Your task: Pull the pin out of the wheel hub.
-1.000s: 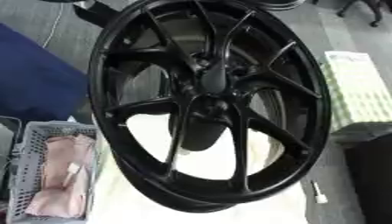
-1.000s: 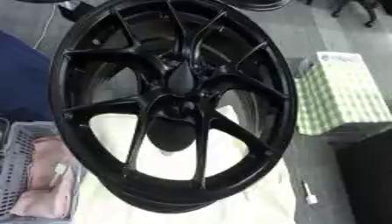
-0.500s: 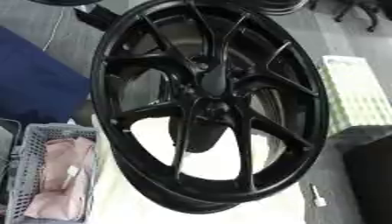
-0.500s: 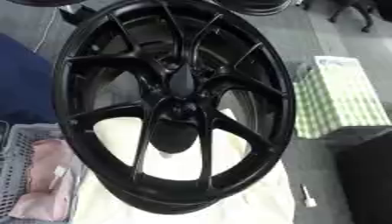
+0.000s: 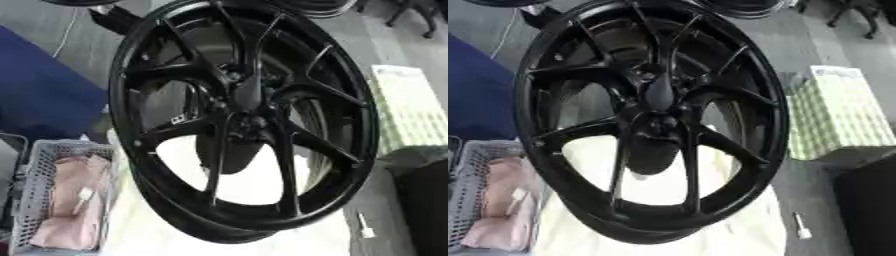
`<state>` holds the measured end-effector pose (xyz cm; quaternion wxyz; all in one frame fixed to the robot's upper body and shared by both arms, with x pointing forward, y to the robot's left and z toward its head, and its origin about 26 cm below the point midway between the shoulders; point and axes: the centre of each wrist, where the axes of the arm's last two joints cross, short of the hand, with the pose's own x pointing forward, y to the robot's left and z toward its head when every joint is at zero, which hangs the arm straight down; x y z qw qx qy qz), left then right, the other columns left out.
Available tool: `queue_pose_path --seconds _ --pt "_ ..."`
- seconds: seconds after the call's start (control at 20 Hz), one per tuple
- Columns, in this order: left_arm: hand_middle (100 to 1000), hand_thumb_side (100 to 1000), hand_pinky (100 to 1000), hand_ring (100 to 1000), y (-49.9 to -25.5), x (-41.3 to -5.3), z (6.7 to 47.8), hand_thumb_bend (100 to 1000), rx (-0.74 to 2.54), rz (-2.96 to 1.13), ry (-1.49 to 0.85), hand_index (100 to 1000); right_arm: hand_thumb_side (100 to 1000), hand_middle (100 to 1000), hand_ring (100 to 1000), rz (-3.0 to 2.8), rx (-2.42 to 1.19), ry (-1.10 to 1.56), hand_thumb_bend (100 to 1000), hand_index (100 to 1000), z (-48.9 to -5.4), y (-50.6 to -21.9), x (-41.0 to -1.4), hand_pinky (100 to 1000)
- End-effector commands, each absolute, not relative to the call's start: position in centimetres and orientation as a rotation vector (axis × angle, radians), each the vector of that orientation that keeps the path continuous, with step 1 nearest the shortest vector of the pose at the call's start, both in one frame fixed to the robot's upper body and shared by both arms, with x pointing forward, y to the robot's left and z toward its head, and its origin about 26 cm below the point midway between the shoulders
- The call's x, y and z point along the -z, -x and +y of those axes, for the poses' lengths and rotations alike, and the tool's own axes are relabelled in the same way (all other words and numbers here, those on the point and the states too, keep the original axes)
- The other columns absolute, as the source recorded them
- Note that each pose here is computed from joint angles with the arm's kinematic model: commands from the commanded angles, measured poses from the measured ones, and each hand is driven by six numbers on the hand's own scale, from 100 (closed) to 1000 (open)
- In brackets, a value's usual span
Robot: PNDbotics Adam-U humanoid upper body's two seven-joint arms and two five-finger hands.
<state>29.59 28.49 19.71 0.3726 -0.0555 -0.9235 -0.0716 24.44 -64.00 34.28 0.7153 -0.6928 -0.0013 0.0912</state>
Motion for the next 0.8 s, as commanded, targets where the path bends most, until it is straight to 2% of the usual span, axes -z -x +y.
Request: queue_pose_path --seconds 0.05,0.15,0.3,0.35,0.45,0.5,0.55,0.6,0.65,0.7,0.8 --pt "622 656 727 653 -29.3 -20.4 28.8 100 0.206 -2.385 0.117 781 700 1000 1000 0.139 0.193 1.308 100 1000 -65.9 -21.5 -36.5 1000" --pt "623 656 727 653 -29.3 -20.4 28.9 100 0.206 -2.385 0.117 781 736 1000 1000 0.158 0.203 1.297 100 1000 -66.3 -21.3 -36.2 1000" --pt "622 656 727 653 -29.3 -20.4 28.8 100 0.207 -2.383 0.117 781 733 1000 1000 0.145 0.199 1.287 100 1000 -66.2 -21.5 -36.0 1000" --pt "622 657 727 653 -29.3 -20.4 28.8 100 0.206 -2.382 0.118 781 714 1000 1000 0.132 0.193 1.295 100 1000 -66.0 -21.7 -36.2 1000" --pt "622 657 727 653 -29.3 -20.4 28.8 100 0.206 -2.383 0.12 781 561 1000 1000 0.054 0.165 1.336 100 1000 -64.3 -22.9 -37.4 991" --pt "622 656 727 652 -29.4 -20.4 28.8 100 0.205 -2.383 0.121 781 447 996 1000 0.0 0.144 1.367 100 994 -63.1 -23.7 -38.2 950" --pt "622 656 727 652 -29.4 -20.4 28.8 100 0.205 -2.383 0.122 781 397 949 1000 -0.075 0.117 1.408 100 982 -61.3 -24.6 -39.4 921" --pt "621 656 727 652 -29.4 -20.4 28.8 100 0.204 -2.383 0.123 780 346 870 959 -0.164 0.086 1.451 100 941 -59.3 -25.4 -40.6 880" --pt "621 656 727 652 -29.4 -20.4 28.7 100 0.204 -2.384 0.125 780 343 802 902 -0.284 0.045 1.496 100 894 -56.6 -26.1 -41.9 845" --pt "621 656 727 652 -29.4 -20.4 28.7 100 0.203 -2.386 0.126 780 343 802 902 -0.401 0.0 1.531 100 894 -54.1 -26.5 -43.0 845" --pt "620 655 727 651 -29.4 -20.5 28.7 100 0.203 -2.388 0.129 780 410 751 853 -0.652 -0.124 1.553 100 856 -48.7 -26.9 -44.4 816"
